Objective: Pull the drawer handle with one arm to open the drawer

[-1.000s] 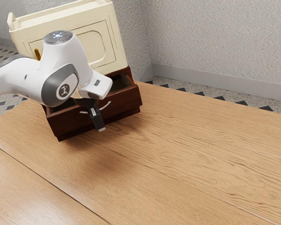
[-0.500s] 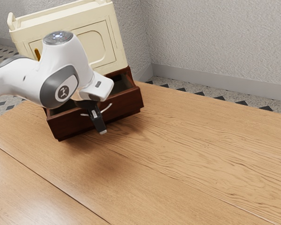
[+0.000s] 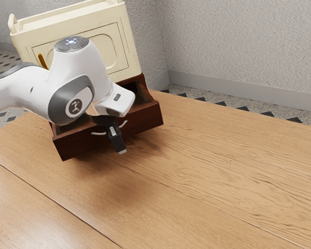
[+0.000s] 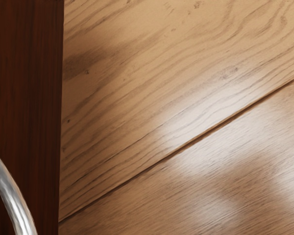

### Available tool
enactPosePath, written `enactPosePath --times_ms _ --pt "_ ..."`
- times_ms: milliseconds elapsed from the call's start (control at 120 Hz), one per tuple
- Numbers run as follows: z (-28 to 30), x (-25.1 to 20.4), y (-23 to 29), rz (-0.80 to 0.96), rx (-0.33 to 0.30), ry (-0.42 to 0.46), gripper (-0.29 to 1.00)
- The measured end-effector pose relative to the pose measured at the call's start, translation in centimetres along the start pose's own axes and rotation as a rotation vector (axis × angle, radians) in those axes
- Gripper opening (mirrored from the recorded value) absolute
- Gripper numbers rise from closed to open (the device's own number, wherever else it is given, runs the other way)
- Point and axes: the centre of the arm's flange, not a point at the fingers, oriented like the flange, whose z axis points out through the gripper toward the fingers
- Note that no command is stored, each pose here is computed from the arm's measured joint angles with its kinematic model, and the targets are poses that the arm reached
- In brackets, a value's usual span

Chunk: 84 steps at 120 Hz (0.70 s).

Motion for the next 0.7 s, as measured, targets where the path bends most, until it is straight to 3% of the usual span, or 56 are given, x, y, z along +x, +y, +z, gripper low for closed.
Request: enactPosePath --times_ms 533,700 --pt "-3.1 1.7 1.6 0.009 0.006 0.057 0.67" --pt "-12.3 4.2 2.7 -0.049 -0.039 0.145 0.69"
